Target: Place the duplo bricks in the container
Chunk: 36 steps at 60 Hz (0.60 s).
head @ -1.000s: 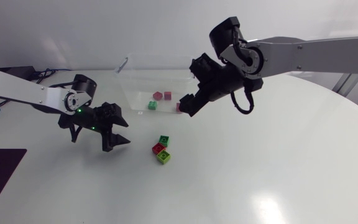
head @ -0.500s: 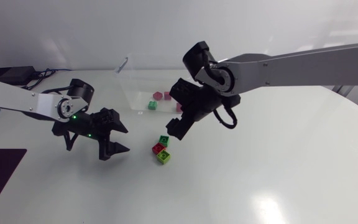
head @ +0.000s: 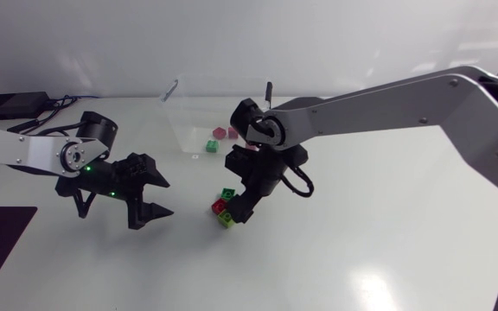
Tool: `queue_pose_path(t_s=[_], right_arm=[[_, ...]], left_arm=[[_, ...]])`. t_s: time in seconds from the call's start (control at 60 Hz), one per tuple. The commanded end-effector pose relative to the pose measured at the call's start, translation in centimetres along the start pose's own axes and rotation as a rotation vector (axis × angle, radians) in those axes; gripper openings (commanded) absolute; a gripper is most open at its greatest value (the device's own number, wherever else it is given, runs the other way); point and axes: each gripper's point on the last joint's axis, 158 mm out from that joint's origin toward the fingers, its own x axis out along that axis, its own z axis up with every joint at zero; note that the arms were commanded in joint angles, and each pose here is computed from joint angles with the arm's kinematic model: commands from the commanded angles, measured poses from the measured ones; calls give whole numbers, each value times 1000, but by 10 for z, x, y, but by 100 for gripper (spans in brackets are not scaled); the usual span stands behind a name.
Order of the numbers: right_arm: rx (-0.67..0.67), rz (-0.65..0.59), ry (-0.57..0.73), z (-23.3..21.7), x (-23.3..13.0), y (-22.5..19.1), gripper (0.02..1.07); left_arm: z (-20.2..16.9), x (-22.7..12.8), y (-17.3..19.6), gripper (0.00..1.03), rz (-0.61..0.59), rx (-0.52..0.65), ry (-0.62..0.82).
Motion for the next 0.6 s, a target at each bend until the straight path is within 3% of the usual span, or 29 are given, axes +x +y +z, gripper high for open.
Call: queue_pose_path(t_s=[0.0,0.467,0.583], right_arm=[[30,0,22,8,7,5,103],[47,24,118,18,27,17,102],[46,30,146,18,33,23,97]], left_arm=[[0,-10,-2,92,13,-24,-9],[-7,-26,6,94,61,-70,-10],[-7,-27,5,94,59,-76,-9]])
